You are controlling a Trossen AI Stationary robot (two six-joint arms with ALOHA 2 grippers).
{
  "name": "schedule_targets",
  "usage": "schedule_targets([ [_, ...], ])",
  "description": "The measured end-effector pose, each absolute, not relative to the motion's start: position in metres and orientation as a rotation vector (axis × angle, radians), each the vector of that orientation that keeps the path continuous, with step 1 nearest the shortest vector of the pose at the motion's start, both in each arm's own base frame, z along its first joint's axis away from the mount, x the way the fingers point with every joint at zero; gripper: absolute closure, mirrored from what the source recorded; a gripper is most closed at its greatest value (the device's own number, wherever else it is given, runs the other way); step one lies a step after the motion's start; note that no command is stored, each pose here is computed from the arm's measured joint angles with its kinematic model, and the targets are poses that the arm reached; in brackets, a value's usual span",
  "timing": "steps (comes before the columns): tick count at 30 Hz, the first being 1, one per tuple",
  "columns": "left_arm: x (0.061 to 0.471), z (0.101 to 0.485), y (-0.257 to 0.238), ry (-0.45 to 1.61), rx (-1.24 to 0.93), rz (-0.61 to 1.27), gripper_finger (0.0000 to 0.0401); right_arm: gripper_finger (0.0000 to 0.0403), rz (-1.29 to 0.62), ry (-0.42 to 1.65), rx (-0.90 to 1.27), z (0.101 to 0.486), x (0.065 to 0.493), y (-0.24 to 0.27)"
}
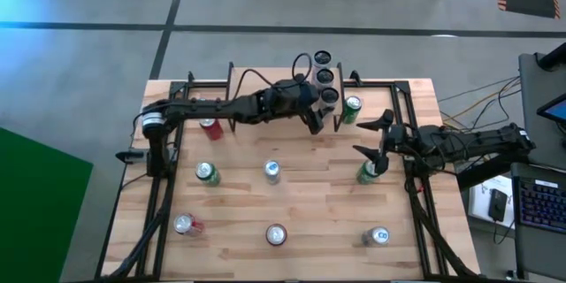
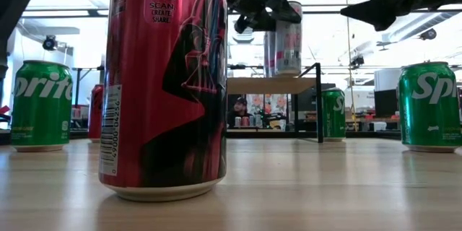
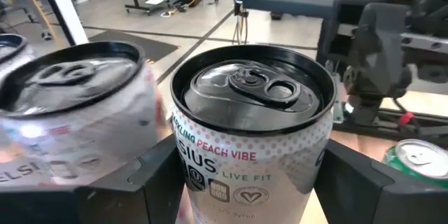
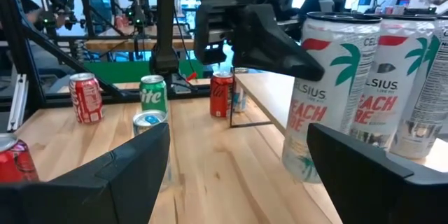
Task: Place canned beverage on shelf
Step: Put the white pink soda can on the shelf aligned with the other white pink soda can
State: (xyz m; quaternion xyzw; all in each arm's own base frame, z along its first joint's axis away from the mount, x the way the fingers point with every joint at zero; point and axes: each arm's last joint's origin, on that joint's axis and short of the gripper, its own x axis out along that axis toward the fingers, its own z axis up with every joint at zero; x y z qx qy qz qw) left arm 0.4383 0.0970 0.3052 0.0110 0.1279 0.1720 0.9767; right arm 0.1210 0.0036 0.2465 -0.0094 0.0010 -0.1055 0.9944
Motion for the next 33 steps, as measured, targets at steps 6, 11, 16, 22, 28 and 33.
schedule_targets([
  [6, 0.438, 0.305, 0.100, 0.259, 0.027, 0.358, 0.0156, 0.0076, -0.212, 0.028, -0.015, 0.244, 0.121, 0.004],
  [11, 0.437, 0.305, 0.104, 0.262, 0.030, 0.365, 0.0156, 0.0076, -0.212, 0.049, 0.007, 0.242, 0.121, 0.004],
  [16, 0.434, 0.305, 0.113, 0.263, 0.030, 0.385, 0.0156, 0.0076, -0.213, 0.057, 0.021, 0.241, 0.121, 0.004],
  [22, 0.431, 0.306, 0.121, 0.268, 0.031, 0.402, 0.0152, 0.0076, -0.213, 0.059, 0.017, 0.240, 0.121, 0.004],
  [28, 0.429, 0.306, 0.127, 0.269, 0.034, 0.414, 0.0124, 0.0076, -0.212, 0.058, 0.012, 0.241, 0.121, 0.004],
  [33, 0.427, 0.306, 0.134, 0.269, 0.034, 0.431, 0.0113, 0.0076, -0.212, 0.051, 0.013, 0.241, 0.121, 0.004],
])
